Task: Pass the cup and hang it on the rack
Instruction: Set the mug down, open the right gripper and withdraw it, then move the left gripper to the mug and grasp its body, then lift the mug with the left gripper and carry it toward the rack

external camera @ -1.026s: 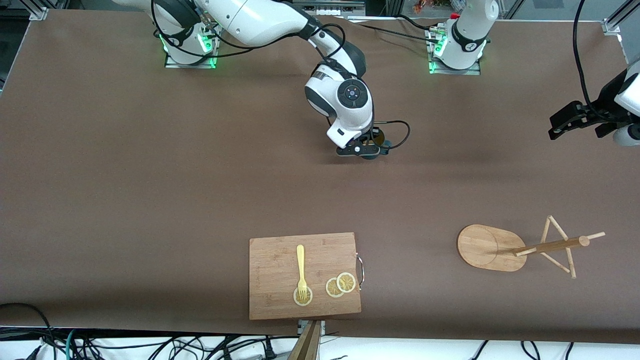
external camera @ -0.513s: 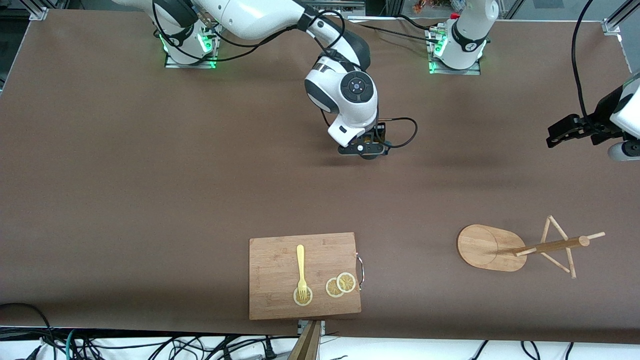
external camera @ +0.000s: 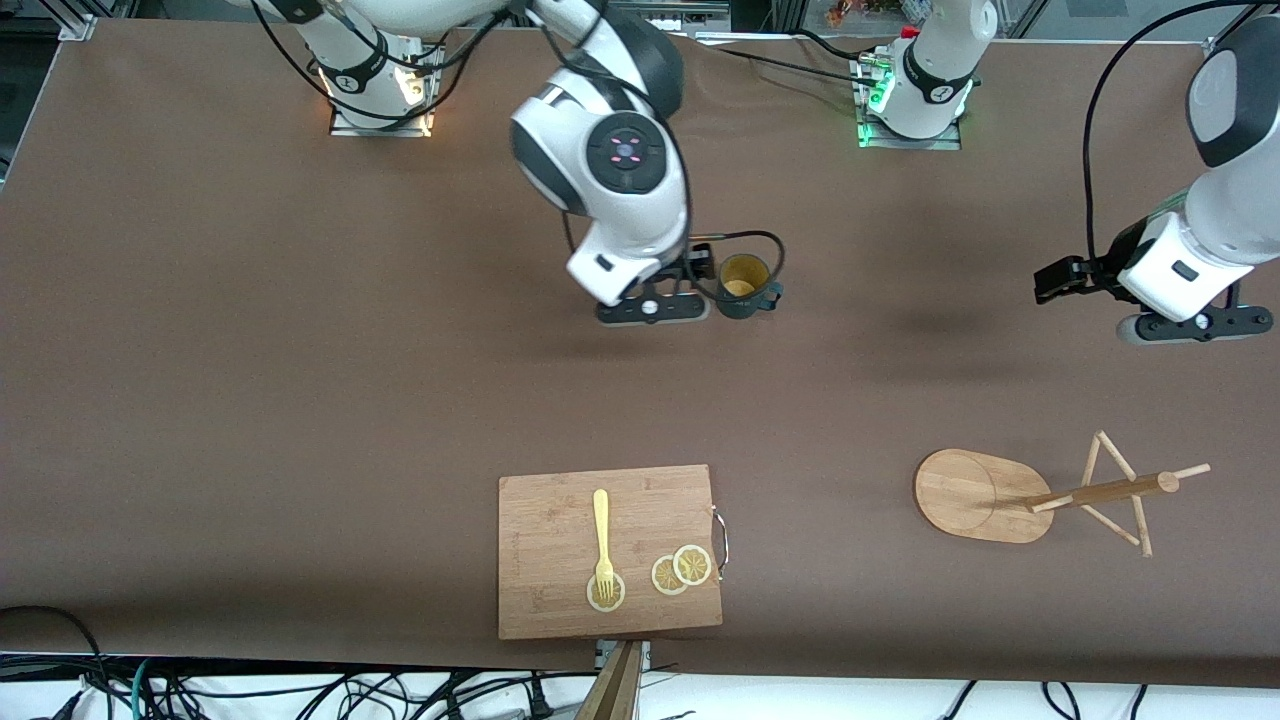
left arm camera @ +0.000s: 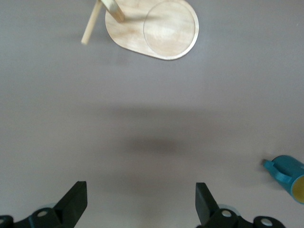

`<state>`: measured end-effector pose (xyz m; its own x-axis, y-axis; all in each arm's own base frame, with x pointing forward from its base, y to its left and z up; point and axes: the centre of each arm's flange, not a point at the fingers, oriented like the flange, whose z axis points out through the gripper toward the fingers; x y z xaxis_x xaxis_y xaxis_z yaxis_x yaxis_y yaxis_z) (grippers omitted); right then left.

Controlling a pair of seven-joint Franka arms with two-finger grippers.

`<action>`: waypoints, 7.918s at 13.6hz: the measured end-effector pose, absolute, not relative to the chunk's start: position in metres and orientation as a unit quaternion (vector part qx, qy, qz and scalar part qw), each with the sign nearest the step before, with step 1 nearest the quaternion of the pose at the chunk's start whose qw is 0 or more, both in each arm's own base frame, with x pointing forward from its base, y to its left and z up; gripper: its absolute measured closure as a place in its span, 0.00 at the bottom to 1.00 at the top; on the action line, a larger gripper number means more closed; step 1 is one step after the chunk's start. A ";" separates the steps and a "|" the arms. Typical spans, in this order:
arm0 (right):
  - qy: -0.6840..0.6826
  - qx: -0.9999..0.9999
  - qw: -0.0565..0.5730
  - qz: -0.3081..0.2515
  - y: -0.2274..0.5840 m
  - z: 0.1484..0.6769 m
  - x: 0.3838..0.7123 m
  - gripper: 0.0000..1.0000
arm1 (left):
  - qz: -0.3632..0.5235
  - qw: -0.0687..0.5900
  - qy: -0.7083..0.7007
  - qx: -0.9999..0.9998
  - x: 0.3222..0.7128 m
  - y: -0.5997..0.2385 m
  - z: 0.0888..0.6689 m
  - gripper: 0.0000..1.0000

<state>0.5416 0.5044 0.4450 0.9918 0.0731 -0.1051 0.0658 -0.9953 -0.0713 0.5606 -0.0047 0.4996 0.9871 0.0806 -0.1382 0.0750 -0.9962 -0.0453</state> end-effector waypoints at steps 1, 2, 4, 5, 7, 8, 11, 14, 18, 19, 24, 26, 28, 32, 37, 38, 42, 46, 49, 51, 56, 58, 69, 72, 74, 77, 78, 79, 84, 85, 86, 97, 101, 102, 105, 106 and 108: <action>-0.051 -0.997 0.028 0.058 0.481 0.460 0.552 0.00 | 0.073 0.023 -0.036 -0.996 0.552 -0.009 0.499 0.00; -0.069 -0.995 0.022 0.064 0.458 0.471 0.562 0.00 | 0.076 0.026 -0.030 -0.996 0.542 -0.013 0.495 0.00; -0.091 -0.993 0.011 0.071 0.408 0.490 0.584 0.00 | 0.071 0.029 0.005 -0.997 0.526 -0.018 0.469 0.00; -0.098 -0.993 0.003 0.068 0.383 0.500 0.594 0.00 | 0.063 0.029 0.020 -0.997 0.518 -0.015 0.450 0.00; -0.109 -0.992 -0.015 0.057 0.330 0.522 0.613 0.00 | 0.059 0.009 0.026 -0.998 0.503 0.007 0.417 0.00; -0.112 -0.992 -0.023 0.055 0.300 0.530 0.624 0.00 | 0.060 -0.013 0.032 -0.998 0.498 0.019 0.407 0.00; -0.118 -0.991 -0.036 0.044 0.205 0.553 0.651 0.00 | 0.050 -0.038 0.057 -0.996 0.492 0.038 0.392 0.00; -0.081 -0.996 -0.034 0.029 0.121 0.581 0.661 0.00 | 0.023 -0.076 0.103 -0.991 0.483 0.036 0.367 0.00; -0.015 -0.999 -0.030 0.013 0.027 0.617 0.645 0.00 | 0.003 -0.139 0.181 -0.974 0.471 0.060 0.329 0.00; -0.003 -1.000 -0.030 0.005 0.010 0.628 0.636 0.00 | -0.006 -0.158 0.197 -0.968 0.471 0.066 0.321 0.00; 0.044 -0.999 -0.028 -0.010 -0.046 0.666 0.580 0.00 | -0.051 -0.229 0.300 -0.925 0.467 0.084 0.278 0.00; 0.041 -0.999 -0.027 -0.001 -0.046 0.650 0.572 0.00 | -0.083 -0.254 0.336 -0.903 0.467 0.084 0.265 0.00; 0.035 -0.999 -0.027 0.006 -0.043 0.639 0.569 0.00 | -0.116 -0.274 0.376 -0.878 0.466 0.081 0.252 0.00; 0.025 -0.999 -0.026 0.008 -0.040 0.637 0.569 0.00 | -0.179 -0.283 0.476 -0.813 0.465 0.077 0.231 0.00; 0.024 -0.999 -0.026 0.006 -0.040 0.638 0.569 0.00 | -0.289 -0.341 0.524 -0.725 0.452 0.051 0.169 0.00; 0.024 -0.999 -0.026 0.005 -0.040 0.638 0.569 0.00 | -0.314 -0.357 0.521 -0.709 0.448 0.042 0.154 0.00; 0.024 -0.999 -0.026 0.005 -0.040 0.638 0.569 0.00 | -0.390 -0.392 0.507 -0.661 0.445 -0.002 0.114 0.00; 0.024 -0.999 -0.026 0.005 -0.040 0.638 0.569 0.00 | -0.433 -0.417 0.475 -0.643 0.454 -0.066 0.091 0.00; 0.024 -0.999 -0.026 0.005 -0.040 0.638 0.569 0.00 | -0.443 -0.427 0.454 -0.644 0.458 -0.104 0.075 0.00; 0.024 -0.999 -0.026 0.005 -0.040 0.638 0.569 0.00 | -0.444 -0.431 0.451 -0.643 0.461 -0.113 0.069 0.00; 0.024 -0.999 -0.026 0.005 -0.040 0.638 0.570 0.00 | -0.444 -0.431 0.449 -0.644 0.463 -0.112 0.064 0.00; 0.024 -0.999 -0.026 0.005 -0.040 0.638 0.570 0.00 | -0.446 -0.426 0.451 -0.645 0.463 -0.108 0.063 0.00; 0.024 -0.999 -0.027 0.004 -0.040 0.638 0.570 0.00 | -0.439 -0.439 0.482 -0.619 0.442 -0.110 0.061 0.00; 0.024 -0.999 -0.027 0.003 -0.040 0.638 0.570 0.00 | -0.439 -0.446 0.486 -0.610 0.441 -0.121 0.065 0.00; 0.021 -0.999 -0.027 0.002 -0.039 0.638 0.570 0.00 | -0.438 -0.453 0.491 -0.601 0.439 -0.132 0.068 0.00; 0.003 -1.000 -0.026 0.003 -0.039 0.638 0.570 0.00 | -0.442 -0.454 0.506 -0.585 0.435 -0.144 0.070 0.06; 0.002 -1.000 -0.027 0.003 -0.040 0.638 0.570 0.00 | -0.443 -0.453 0.511 -0.581 0.434 -0.145 0.070 0.15; 0.002 -1.000 -0.027 0.003 -0.041 0.638 0.570 0.00 | -0.444 -0.452 0.516 -0.576 0.434 -0.145 0.070 0.26; 0.002 -1.000 -0.027 0.003 -0.041 0.638 0.570 0.00 | -0.444 -0.447 0.524 -0.573 0.435 -0.140 0.069 0.81; 0.002 -1.000 -0.026 0.003 -0.041 0.638 0.570 0.00 | -0.443 -0.447 0.527 -0.571 0.435 -0.137 0.069 0.80; 0.001 -1.000 -0.026 0.004 -0.041 0.637 0.570 0.00 | -0.443 -0.447 0.528 -0.571 0.435 -0.134 0.069 0.80; 0.000 -1.000 -0.026 0.005 -0.041 0.636 0.571 0.00 | -0.467 -0.408 0.478 -0.622 0.459 0.059 0.121 0.80; 0.000 -1.000 -0.026 0.009 -0.042 0.631 0.573 0.00 | -0.450 -0.481 0.351 -0.666 0.439 0.133 0.145 0.80; 0.000 -1.000 -0.026 0.010 -0.042 0.630 0.574 0.00 | -0.444 -0.502 0.309 -0.675 0.436 0.150 0.150 0.80; 0.000 -1.000 -0.026 0.012 -0.042 0.628 0.575 0.00 | -0.407 -0.572 0.213 -0.680 0.446 0.180 0.174 0.80; 0.000 -1.000 -0.026 0.012 -0.042 0.628 0.575 0.00 | -0.376 -0.610 0.174 -0.675 0.448 0.181 0.180 0.80; 0.000 -1.000 -0.026 0.012 -0.042 0.628 0.575 0.00 | -0.299 -0.685 0.090 -0.658 0.450 0.186 0.188 0.80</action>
<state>0.5747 -0.0417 0.6284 0.9997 -0.0014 -0.0231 -0.0002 -0.9986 0.0522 0.4504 0.1857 0.1884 0.8045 0.2908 0.5180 -0.5290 -0.0459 0.8474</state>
